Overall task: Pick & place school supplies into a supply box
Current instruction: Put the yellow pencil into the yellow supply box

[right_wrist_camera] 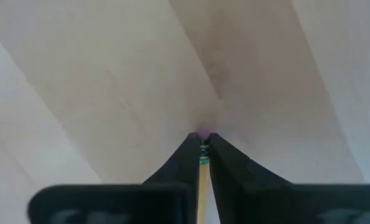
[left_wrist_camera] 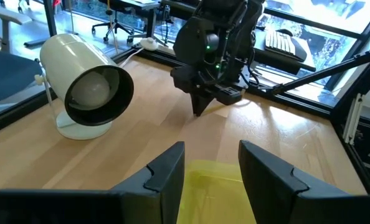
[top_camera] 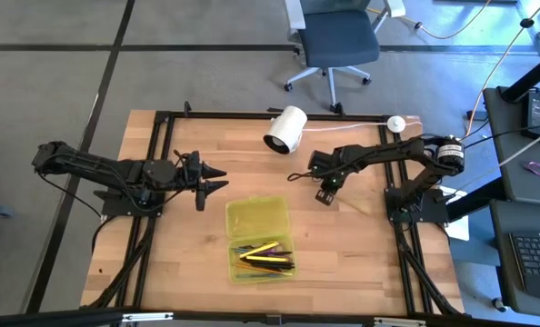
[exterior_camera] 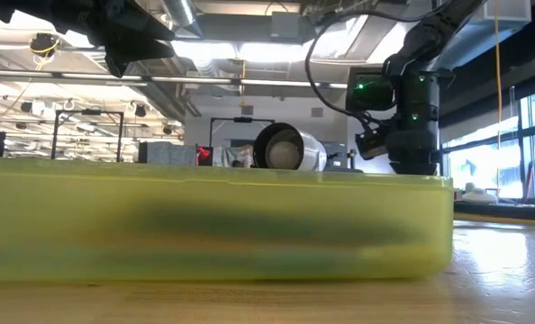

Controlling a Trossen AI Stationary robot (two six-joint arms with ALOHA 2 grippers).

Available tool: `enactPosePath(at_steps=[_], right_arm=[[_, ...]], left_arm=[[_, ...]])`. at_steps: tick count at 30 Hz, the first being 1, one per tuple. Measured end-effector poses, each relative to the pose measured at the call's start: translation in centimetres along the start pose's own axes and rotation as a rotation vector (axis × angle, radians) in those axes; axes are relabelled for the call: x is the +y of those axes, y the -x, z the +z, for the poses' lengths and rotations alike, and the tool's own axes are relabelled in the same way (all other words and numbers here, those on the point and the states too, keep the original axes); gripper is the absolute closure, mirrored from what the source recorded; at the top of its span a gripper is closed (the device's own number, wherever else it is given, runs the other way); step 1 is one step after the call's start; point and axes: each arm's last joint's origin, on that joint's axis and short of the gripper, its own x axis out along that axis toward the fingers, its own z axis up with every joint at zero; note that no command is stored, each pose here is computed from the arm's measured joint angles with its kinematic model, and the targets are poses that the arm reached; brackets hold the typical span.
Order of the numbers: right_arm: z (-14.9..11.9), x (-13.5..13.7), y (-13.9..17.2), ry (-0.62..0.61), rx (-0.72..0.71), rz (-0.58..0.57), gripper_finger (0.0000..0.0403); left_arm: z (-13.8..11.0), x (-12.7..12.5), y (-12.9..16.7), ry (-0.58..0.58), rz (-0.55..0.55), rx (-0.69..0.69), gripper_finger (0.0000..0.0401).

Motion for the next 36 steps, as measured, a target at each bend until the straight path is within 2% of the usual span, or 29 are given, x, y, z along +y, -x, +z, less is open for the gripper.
enactPosePath(at_steps=[11,21,25,29,36], right_arm=[[0.2,1.5,0.0,0.035,-0.022,0.147,0.0373],[1.0,3.6,0.4,0.053,-0.054,0.447,0.0376],[2.3,6.0,1.9,0.111,-0.14,0.514,0.0373],[3.8,9.3,4.8,0.209,-0.259,0.54,0.0375],[5.6,15.9,10.8,0.346,-0.655,0.565,0.0372]], left_arm=[[0.0,0.0,0.0,0.0,0.0,0.0,0.0258],[0.0,0.0,0.0,0.0,0.0,0.0,0.0258],[0.0,0.0,0.0,0.0,0.0,0.0,0.0258],[0.0,0.0,0.0,0.0,0.001,0.0,0.0258],[0.0,0.0,0.0,0.0,0.006,-0.002,0.0258]])
